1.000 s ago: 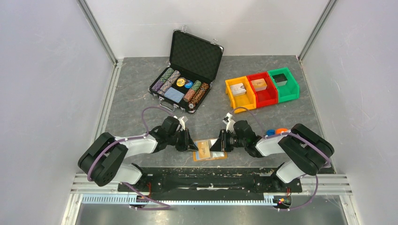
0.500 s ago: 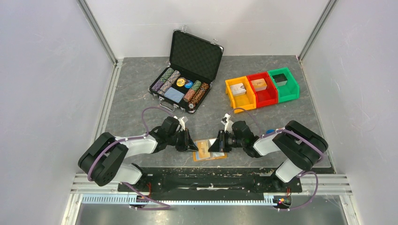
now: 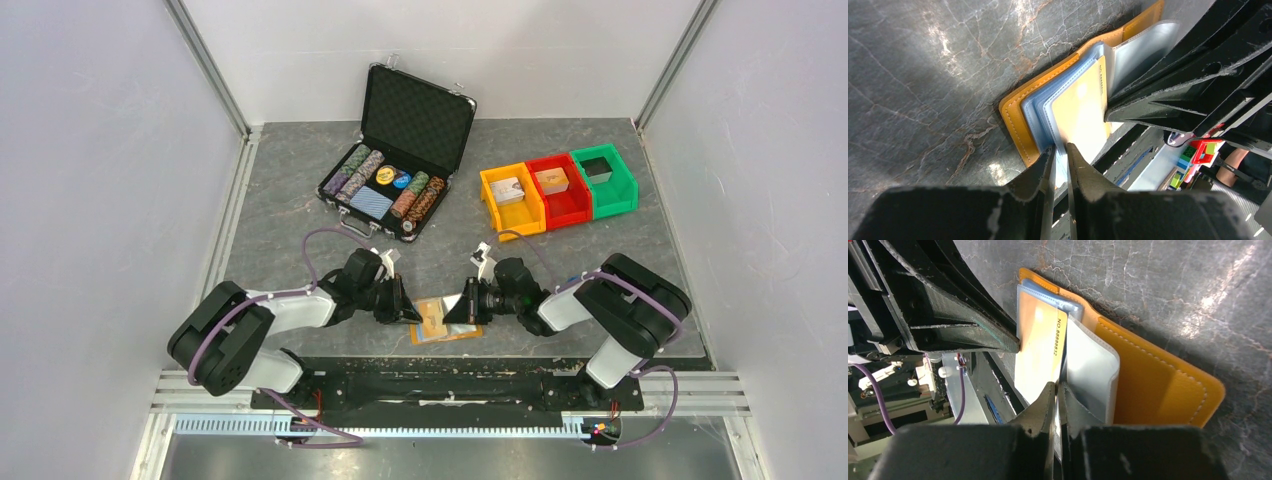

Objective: Take the credit cards out of the card holder
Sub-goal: Remove the credit card from the card holder.

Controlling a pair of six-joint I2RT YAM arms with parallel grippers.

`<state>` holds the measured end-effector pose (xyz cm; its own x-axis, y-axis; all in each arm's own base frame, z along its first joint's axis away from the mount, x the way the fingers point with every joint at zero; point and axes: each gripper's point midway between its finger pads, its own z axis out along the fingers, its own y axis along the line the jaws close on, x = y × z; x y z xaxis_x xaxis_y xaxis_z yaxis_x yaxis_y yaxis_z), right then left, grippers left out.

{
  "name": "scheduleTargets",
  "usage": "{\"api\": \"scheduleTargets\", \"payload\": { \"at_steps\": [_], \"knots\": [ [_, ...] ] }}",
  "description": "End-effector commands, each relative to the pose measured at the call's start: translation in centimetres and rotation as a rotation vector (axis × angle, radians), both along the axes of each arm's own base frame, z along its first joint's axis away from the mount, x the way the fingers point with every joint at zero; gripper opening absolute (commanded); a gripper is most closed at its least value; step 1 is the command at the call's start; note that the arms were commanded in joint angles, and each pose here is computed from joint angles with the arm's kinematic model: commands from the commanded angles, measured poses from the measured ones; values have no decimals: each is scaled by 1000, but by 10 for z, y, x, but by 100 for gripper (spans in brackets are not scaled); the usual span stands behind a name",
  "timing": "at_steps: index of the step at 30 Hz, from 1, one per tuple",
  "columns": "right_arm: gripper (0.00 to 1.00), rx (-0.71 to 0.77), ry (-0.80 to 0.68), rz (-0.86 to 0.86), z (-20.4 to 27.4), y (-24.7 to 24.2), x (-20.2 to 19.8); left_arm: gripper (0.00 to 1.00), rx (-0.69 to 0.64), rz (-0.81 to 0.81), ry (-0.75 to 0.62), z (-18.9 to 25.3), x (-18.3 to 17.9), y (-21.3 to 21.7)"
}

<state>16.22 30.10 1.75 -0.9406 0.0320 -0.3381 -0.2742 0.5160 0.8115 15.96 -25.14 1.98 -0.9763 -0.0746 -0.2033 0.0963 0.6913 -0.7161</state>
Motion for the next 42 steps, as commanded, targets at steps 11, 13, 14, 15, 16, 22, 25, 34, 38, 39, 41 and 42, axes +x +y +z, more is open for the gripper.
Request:
{"api": "scheduleTargets", "payload": {
  "at_steps": [11,13,14,15,16,22,25,34,38,39,41,42],
  "knots": [
    [0,3,-70,-26,7,-12,5,20,149,33,80,-27,-10,20],
    [0,-3,-70,-32,6,-17,3,20,149,36,72,-26,-8,19],
    [0,-8,-72,-37,5,-19,4,20,149,37,71,-26,-7,19],
    [0,-15,-76,-41,4,-20,4,20,164,35,88,-28,-11,22],
    [0,-20,-84,-42,5,-21,6,20,166,37,89,-28,-11,22],
    [0,-36,-113,-52,12,-28,14,20,178,35,98,-32,-12,24],
    [0,-23,-118,-48,16,-31,15,20,179,36,100,-33,-13,24],
    [0,36,-120,10,30,-26,13,21,163,38,94,-27,-10,20],
    [4,37,-107,11,28,-24,13,21,146,36,104,-26,-10,17],
    [7,33,-104,9,27,-24,14,21,147,37,109,-27,-11,17],
    [10,27,-93,4,24,-22,14,21,150,38,120,-29,-12,18],
    [14,19,-87,-2,22,-22,15,21,150,36,123,-29,-13,18]
  ]
}}
